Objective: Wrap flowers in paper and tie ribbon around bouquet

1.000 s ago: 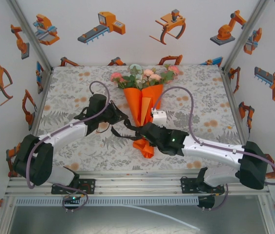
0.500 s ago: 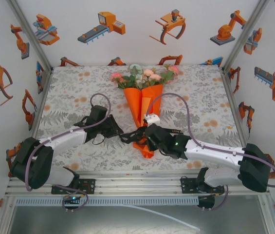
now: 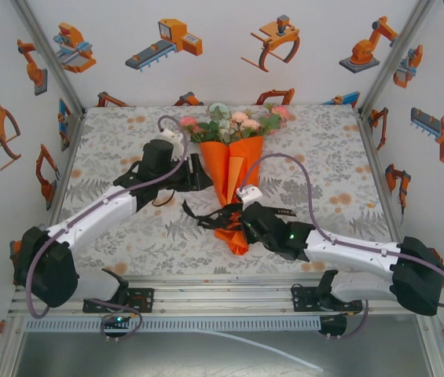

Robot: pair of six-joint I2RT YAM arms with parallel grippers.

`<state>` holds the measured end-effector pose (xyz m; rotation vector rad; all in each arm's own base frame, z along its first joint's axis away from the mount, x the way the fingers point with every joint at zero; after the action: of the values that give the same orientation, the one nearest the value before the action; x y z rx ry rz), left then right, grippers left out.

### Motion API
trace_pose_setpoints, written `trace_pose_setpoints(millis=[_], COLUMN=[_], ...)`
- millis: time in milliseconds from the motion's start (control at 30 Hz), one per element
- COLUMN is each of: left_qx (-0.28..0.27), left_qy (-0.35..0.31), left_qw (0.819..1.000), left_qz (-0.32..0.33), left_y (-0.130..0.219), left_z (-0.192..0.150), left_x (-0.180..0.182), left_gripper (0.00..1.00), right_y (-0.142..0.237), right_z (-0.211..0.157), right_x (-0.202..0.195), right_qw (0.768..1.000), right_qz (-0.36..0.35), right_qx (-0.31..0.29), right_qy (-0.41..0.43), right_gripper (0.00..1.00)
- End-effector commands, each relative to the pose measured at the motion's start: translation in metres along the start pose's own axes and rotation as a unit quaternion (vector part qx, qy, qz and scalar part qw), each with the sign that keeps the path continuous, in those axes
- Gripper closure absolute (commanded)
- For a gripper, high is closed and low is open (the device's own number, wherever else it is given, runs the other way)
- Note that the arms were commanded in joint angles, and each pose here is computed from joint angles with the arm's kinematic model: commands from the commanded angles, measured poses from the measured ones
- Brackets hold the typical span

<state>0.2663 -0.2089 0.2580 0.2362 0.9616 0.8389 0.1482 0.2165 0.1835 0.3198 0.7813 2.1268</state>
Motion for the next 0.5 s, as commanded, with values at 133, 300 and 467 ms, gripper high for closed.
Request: trace_pose_setpoints(millis=[133, 300, 467], left_qx=[0.082, 0.117, 0.156], left_qy=[-0.126, -0.169, -0.195], left_qw=[0.987, 0.975, 0.966], left_qz=[-0.058, -0.084, -0.071], left_y=[-0.046, -0.063, -0.080], left_z=[-0.022, -0.036, -0.049], left_x=[-0.030, -0.039, -0.039], left_gripper=[0.51, 0.55, 0.56], right_y=[0.000, 0.002, 0.004], right_z=[-0.012, -0.013, -0.011], right_x=[0.000, -0.001, -0.003], right_qw=[0.999, 0.999, 0.999], right_qz=[0.028, 0.024, 0.019], right_qx=[-0.019, -0.025, -0.026], right_qy=[-0.028, -0.033, -0.032], right_gripper=[1.00, 1.00, 1.00])
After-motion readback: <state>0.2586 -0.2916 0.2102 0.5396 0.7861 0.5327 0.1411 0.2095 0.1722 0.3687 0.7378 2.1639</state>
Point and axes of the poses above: each hand's point on the last joint's axis, 136 mm out from that joint toward the fingers, its own y axis back along the fingers, its own x axis along the line the jaws close on, z = x × y, the point moved 10 cm from there along y, back along the fingers, and after that the axes turned 10 degrees about y, right-handed, at the moved point
